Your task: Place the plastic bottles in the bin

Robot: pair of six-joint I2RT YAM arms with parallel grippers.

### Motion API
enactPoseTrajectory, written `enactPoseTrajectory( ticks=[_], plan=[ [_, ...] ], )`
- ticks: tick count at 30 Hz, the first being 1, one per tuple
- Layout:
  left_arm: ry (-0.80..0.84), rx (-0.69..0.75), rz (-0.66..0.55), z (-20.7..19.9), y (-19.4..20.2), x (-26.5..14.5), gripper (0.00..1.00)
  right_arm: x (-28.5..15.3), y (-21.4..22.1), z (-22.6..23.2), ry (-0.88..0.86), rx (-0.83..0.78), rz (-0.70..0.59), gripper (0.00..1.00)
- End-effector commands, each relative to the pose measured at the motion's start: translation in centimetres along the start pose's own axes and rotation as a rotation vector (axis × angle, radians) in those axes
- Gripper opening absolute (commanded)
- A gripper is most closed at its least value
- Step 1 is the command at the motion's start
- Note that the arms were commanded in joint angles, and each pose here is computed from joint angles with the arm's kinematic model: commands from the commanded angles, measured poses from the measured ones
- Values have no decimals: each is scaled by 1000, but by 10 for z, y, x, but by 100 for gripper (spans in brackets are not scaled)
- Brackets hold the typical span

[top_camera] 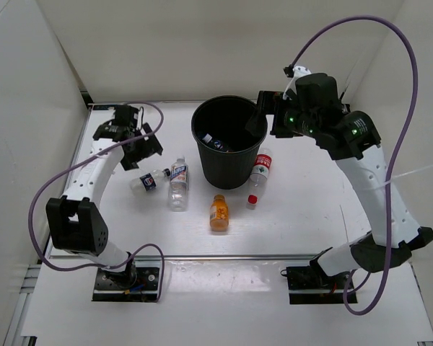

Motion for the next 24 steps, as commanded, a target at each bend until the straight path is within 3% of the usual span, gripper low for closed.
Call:
enactPoseTrajectory(
  ticks=[1,8,11,15,24],
  plan=[
    [-34,-44,4,-2,-15,-19,100,8,1,0,0,-3,13,100],
    [-138,-436,203,11,-14,-6,100,7,2,-2,-3,-16,30,100],
    [-127,-636,219,9,-16,-6,100,6,6,-5,8,-25,48,100],
    [-96,-797,209,2,-19,-1,100,3,11,-8,22,-25,68,100],
    [-191,-906,329,16,4,38,100,0,19,-14,43,-52,120,100]
  ],
)
Point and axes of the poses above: each gripper's point midway between its finger pads, its own x axis out along the fingers, its own z axis along the line the jaws close on, y = z × x, the point moved 6 cm from there along -x, back along the fingers, and after that the axes turned 11 degrees about x, right-handed, at the moved point
